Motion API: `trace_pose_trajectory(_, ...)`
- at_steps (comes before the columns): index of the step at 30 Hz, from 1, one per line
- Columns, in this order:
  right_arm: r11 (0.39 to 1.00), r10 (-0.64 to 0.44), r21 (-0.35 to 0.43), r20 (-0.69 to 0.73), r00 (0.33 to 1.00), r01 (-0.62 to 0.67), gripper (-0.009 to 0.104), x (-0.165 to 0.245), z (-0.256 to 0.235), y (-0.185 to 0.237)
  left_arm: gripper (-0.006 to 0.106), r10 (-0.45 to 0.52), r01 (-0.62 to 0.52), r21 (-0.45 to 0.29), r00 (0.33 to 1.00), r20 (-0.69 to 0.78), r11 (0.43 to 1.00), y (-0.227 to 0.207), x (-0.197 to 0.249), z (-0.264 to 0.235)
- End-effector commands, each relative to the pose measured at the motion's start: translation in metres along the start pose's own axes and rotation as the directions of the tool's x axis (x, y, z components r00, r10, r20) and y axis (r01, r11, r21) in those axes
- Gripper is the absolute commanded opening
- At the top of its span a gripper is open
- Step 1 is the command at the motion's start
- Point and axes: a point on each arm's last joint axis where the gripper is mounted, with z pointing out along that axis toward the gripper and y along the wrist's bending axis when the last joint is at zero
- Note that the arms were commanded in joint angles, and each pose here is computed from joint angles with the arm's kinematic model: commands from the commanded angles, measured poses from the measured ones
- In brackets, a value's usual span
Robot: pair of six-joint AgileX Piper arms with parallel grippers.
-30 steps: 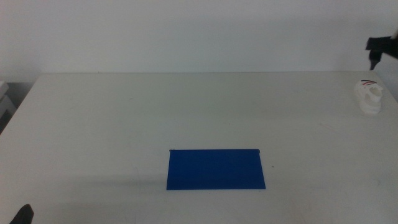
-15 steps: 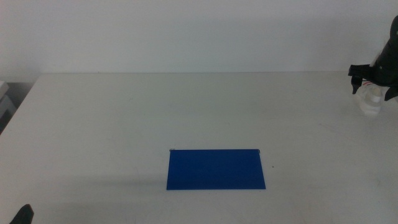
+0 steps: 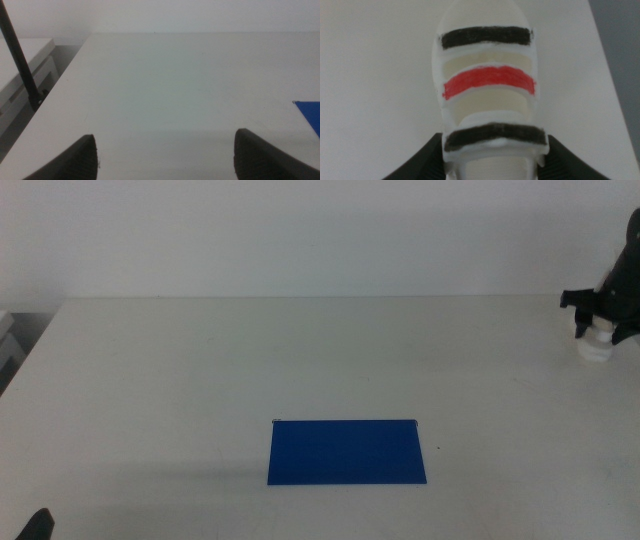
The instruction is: Use one arm to grab the shoe from the table and place it on the mat.
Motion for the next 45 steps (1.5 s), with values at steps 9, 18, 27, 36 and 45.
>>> trace_pose_trajectory(9,0.961,-0.216,-0.127,0.205,0.954,0.245,-0.004,0.019,-0.14,0.091,0.094,-0.01,0.01,0.002,0.996,0.087,1.0,0.0,-0.005,-0.001)
trace_pose_trajectory(18,0.815,-0.505,-0.198,0.219,0.835,0.545,-0.004,0.085,-0.2,0.181,0.094,-0.01,0.01,0.002,0.996,0.087,1.0,0.0,-0.005,-0.001)
trace_pose_trajectory(27,0.671,-0.663,-0.248,0.222,0.715,0.699,-0.004,0.149,-0.232,0.239,0.094,-0.01,0.01,0.002,0.996,0.087,1.0,0.0,-0.005,-0.001)
trace_pose_trajectory(36,0.82,-0.467,-0.292,0.159,0.87,0.493,-0.004,0.181,-0.244,0.265,0.094,-0.01,0.01,0.002,0.996,0.087,1.0,0.0,-0.005,-0.001)
trace_pose_trajectory(45,0.864,-0.406,-0.275,0.116,0.906,0.422,-0.004,0.22,-0.248,0.284,0.094,-0.01,0.01,0.002,0.996,0.087,1.0,0.0,-0.005,-0.001)
